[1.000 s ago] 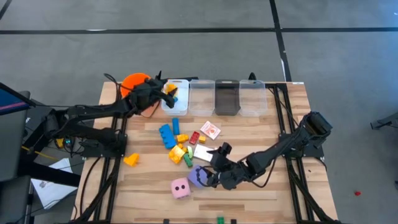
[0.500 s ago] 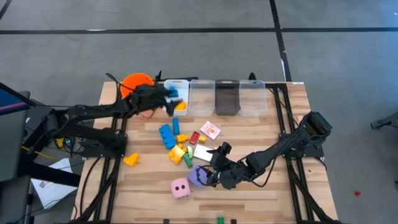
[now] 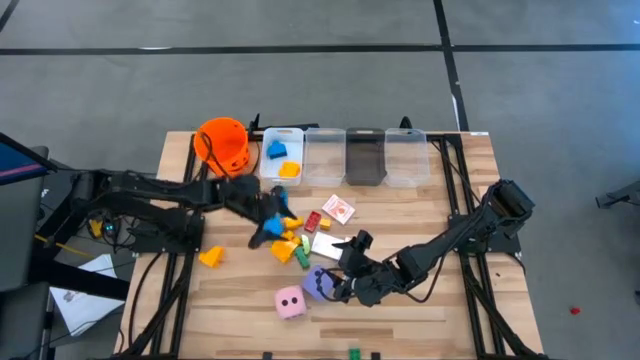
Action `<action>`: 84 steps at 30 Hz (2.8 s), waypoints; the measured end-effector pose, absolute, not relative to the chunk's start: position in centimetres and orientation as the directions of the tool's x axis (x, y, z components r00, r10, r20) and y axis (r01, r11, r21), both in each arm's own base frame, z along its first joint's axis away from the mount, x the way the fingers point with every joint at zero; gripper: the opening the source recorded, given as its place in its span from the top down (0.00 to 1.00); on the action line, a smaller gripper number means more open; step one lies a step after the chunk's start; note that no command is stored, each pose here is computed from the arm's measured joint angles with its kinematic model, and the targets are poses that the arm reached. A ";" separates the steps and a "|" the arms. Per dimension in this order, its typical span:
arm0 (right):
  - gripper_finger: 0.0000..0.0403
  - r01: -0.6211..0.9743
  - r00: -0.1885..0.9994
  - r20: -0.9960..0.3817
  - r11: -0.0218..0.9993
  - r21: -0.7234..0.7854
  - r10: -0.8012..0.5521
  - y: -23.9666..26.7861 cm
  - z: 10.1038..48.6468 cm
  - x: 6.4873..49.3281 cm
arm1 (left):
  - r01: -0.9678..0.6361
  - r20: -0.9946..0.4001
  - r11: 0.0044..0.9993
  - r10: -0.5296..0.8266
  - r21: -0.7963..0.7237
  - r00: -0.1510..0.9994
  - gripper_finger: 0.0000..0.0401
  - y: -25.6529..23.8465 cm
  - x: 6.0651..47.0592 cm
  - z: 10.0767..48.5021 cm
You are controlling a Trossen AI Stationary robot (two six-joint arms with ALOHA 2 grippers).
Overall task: Pick & Place Toys
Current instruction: Put the big blue game piece into the white bin
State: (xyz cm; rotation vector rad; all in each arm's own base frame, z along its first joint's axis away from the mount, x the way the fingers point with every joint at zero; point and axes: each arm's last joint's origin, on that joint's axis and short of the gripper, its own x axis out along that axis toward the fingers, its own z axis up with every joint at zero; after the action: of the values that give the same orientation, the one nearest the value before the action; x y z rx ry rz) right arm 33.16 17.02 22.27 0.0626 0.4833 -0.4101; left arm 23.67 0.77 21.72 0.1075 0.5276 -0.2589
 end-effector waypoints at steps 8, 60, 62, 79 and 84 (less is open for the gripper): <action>0.18 0.403 0.802 -0.465 0.914 -0.043 -0.376 16.7 22.3 33.3 | 0.377 -0.647 0.758 0.076 0.532 0.759 0.25 -2.7 22.7 20.5; 0.18 0.412 0.785 -0.471 0.907 -0.088 -0.403 15.6 22.2 33.8 | 0.753 -0.952 0.587 0.247 0.296 0.182 0.25 1.2 25.6 18.1; 0.18 0.413 0.784 -0.471 0.906 -0.088 -0.403 15.6 22.2 33.8 | 0.755 -0.954 0.589 0.240 0.289 0.179 0.25 1.2 25.6 18.1; 0.18 0.413 0.781 -0.475 0.906 -0.092 -0.404 15.6 22.1 33.7 | 0.477 -0.897 0.765 0.305 0.432 0.321 0.25 1.2 27.0 18.5; 0.18 0.413 0.780 -0.477 0.906 -0.094 -0.405 15.5 22.1 33.7 | 0.495 -0.904 0.760 0.307 0.421 0.299 0.25 1.2 26.8 18.5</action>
State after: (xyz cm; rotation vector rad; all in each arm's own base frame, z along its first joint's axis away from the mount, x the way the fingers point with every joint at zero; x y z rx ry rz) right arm 33.73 15.55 22.11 0.0156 0.5115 -0.4420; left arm 26.79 1.21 18.47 0.7494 1.2961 -0.1419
